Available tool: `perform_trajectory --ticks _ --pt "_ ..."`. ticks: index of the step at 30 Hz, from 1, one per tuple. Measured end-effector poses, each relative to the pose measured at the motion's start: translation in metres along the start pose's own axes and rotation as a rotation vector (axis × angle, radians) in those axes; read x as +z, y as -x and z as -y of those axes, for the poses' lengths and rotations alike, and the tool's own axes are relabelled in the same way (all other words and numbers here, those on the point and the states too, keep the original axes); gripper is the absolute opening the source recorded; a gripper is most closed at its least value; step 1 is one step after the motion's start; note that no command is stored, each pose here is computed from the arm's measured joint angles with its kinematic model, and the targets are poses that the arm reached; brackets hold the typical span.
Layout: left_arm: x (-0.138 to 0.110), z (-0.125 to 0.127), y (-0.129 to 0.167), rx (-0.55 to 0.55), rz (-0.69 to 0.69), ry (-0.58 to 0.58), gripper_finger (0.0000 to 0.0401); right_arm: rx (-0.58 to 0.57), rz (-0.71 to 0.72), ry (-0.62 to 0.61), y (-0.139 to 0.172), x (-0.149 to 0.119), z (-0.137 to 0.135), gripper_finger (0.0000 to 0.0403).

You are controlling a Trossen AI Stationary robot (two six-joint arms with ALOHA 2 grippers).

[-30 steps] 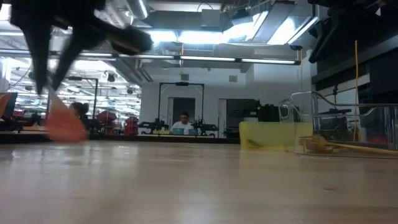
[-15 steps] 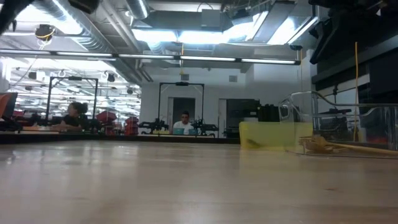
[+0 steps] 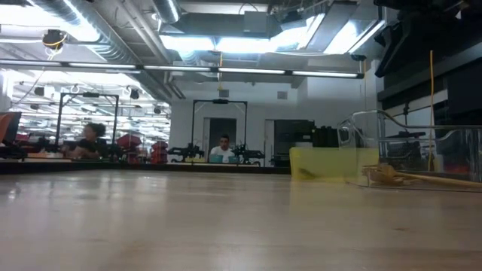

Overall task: Sort silverware by color (type)
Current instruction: Put the orange fork into the orange bin

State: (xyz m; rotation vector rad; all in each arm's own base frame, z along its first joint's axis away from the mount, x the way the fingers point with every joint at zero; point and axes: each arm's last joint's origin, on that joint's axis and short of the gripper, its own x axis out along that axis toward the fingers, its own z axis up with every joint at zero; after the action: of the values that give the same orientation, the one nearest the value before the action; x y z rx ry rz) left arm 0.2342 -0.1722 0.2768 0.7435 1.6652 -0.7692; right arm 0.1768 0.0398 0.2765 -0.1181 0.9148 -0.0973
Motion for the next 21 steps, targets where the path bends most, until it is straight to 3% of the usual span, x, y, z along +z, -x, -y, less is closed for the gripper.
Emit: perform_trajectory --ticks 5,9,21 --pt "-0.001 0.012 -0.017 -0.141 -0.029 0.054 0.0010 0.000 0.000 0.000 0.000 0.000 0.000 0.0108" --pt "-0.016 0.028 -0.026 -0.215 -0.064 0.129 0.0010 0.000 0.000 0.000 0.000 0.000 0.000 0.0108" --pt "-0.050 0.040 -0.001 -0.128 0.048 0.312 0.0010 0.000 0.000 0.000 0.000 0.000 0.000 0.0108"
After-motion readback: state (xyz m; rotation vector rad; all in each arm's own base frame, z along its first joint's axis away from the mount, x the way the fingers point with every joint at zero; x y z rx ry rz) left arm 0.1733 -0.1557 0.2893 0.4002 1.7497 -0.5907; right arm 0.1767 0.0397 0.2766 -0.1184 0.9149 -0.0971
